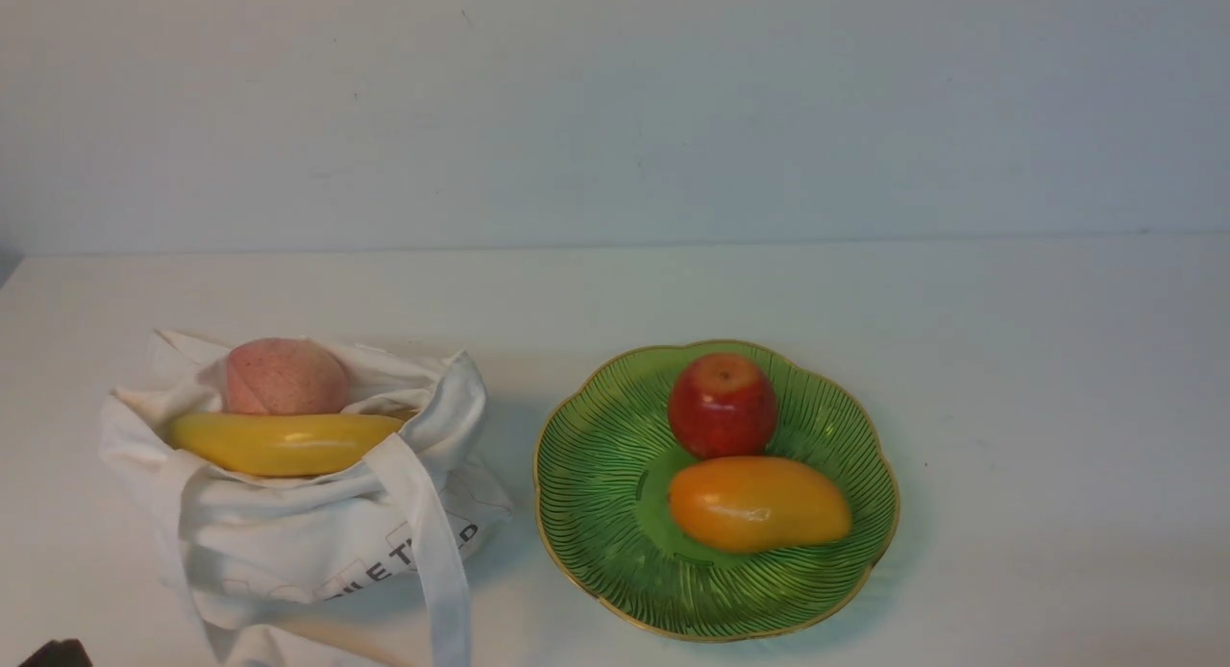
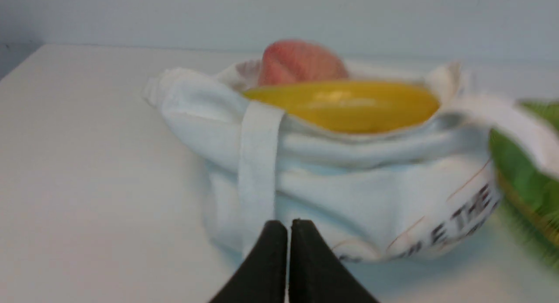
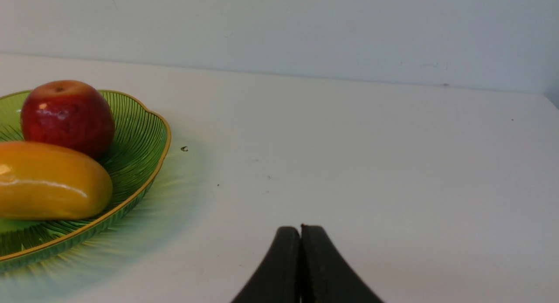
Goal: Take the fruit out of the cloth bag on the white table and place them on a plate.
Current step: 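Reach into the cloth bag and grasp the peach with the left gripper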
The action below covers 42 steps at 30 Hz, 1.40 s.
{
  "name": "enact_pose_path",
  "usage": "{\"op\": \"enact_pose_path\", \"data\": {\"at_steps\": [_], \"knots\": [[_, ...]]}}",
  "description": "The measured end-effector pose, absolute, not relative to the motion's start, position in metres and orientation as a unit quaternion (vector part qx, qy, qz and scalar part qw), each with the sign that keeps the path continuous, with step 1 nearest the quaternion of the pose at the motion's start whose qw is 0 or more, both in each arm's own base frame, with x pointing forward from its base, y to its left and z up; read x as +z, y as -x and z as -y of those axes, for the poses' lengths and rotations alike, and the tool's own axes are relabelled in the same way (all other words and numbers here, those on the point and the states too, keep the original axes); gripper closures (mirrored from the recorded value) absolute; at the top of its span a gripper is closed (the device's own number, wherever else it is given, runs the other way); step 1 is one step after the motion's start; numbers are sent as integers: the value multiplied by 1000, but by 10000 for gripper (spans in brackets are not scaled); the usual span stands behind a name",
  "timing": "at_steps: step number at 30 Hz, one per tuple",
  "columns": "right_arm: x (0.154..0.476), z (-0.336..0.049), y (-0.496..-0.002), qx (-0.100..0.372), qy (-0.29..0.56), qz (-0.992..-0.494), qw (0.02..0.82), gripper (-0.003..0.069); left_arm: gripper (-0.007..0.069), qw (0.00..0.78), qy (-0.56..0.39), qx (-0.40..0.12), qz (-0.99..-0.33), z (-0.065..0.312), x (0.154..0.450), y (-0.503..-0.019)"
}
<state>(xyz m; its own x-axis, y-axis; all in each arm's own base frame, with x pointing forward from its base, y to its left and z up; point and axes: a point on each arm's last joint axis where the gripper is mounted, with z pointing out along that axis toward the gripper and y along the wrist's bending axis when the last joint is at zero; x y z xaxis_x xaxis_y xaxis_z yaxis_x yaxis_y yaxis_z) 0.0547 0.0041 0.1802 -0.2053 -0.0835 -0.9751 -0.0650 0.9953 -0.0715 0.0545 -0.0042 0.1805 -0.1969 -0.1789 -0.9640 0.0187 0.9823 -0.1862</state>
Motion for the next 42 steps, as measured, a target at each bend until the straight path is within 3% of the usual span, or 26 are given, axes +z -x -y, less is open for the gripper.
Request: {"op": "enact_pose_path", "data": {"at_steps": [4, 6, 7, 12, 14, 16, 18, 20, 23, 26, 32, 42], "knots": [[180, -4, -55, -7, 48, -776, 629, 671, 633, 665, 142, -178, -711, 5, 193, -56], [180, -4, -55, -7, 48, -776, 629, 671, 633, 676, 157, -193, -693, 4, 197, -56], [180, -4, -55, -7, 48, -776, 629, 671, 633, 702, 183, -213, -654, 1, 205, -56], [180, -4, -55, -8, 48, -776, 629, 671, 633, 781, 229, -233, -532, -11, 233, -50], [180, -4, -55, -8, 48, -776, 629, 671, 633, 807, 211, -238, -498, -10, 273, -41], [180, -4, -55, -8, 48, -776, 629, 671, 633, 809, 178, -231, -510, -6, 306, -36], [180, -4, -55, -8, 48, -776, 629, 671, 633, 783, 132, -213, -569, 2, 334, -39], [180, -4, -55, -7, 48, -776, 629, 671, 633, 695, 76, -188, -690, 13, 356, -56], [180, -4, -55, -7, 48, -776, 629, 671, 633, 552, 35, -162, -817, 21, 367, -90], [180, -4, -55, -7, 48, -776, 629, 671, 633, 417, 17, -136, -899, 22, 366, -127], [180, -4, -55, -7, 48, -776, 629, 671, 633, 326, 4, -105, -940, 21, 359, -194], [180, -4, -55, -7, 48, -776, 629, 671, 613, 275, -13, -72, -959, 18, 322, -271]]}}
